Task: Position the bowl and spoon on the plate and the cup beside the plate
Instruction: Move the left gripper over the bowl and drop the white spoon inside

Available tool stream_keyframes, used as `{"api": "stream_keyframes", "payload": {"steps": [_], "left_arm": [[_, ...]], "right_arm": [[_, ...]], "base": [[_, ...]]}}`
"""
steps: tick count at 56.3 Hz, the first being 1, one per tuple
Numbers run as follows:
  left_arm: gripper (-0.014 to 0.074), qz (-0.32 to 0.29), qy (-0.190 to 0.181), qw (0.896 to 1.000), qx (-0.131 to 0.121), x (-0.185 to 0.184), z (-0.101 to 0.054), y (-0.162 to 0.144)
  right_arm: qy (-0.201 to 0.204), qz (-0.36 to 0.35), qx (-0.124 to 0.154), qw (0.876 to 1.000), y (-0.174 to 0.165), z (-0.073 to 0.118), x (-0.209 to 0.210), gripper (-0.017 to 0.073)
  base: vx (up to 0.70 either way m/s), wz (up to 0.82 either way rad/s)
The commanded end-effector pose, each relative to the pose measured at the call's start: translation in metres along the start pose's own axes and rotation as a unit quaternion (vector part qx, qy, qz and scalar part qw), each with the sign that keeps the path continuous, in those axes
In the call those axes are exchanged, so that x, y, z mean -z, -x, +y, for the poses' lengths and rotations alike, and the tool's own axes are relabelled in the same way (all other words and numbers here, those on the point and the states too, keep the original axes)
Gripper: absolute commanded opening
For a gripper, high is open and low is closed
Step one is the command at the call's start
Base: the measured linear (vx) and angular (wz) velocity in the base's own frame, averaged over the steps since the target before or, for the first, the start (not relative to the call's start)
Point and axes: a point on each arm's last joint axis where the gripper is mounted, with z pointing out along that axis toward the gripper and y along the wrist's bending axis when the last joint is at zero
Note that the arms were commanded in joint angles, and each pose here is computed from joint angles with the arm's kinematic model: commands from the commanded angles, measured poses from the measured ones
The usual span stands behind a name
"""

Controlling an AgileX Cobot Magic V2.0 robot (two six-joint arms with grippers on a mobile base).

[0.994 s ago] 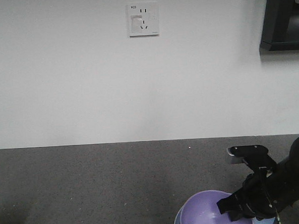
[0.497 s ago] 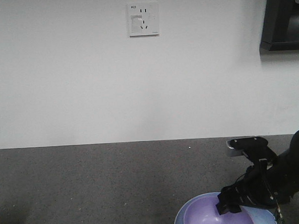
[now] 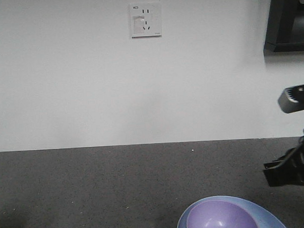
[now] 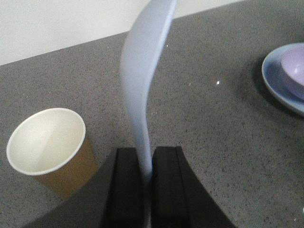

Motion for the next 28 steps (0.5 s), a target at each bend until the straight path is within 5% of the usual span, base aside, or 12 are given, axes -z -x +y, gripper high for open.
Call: {"api": "stream_keyframes", "payload": {"steps": [1, 10, 11, 13, 28], "left_arm": [[0.0000, -0.010, -0.028, 0.999, -0.033, -0.011, -0.002, 0.036], [0.0000, 0.011, -0.135, 0.990, -0.041, -0.056, -0.015, 0.080], [0.0000, 0.039, -0.211, 0.977, -0.012, -0.094, -0.025, 0.102], [0.0000, 0.061, -0.242, 0.968, -0.005, -0.113, -0.032, 0.109], [0.0000, 0.162, -0.345, 0.924, -0.019, -0.194, -0.080, 0.127]], "right_arm": [[-0.014, -0.081, 0.006, 0.997, -0.002, 0.005, 0.031, -0.0014], [-0.020, -0.104, 0.011, 0.994, -0.030, 0.011, 0.052, -0.0013], [-0.021, -0.106, 0.012, 0.994, -0.046, 0.014, 0.057, -0.0012], [-0.023, -0.108, 0.015, 0.994, -0.051, 0.015, 0.059, -0.0012], [-0.028, -0.112, 0.021, 0.993, -0.063, 0.017, 0.067, -0.0012]], "base": [[0.00, 0.00], [0.00, 0.00], [0.00, 0.00], [0.00, 0.00], [0.00, 0.00]]}}
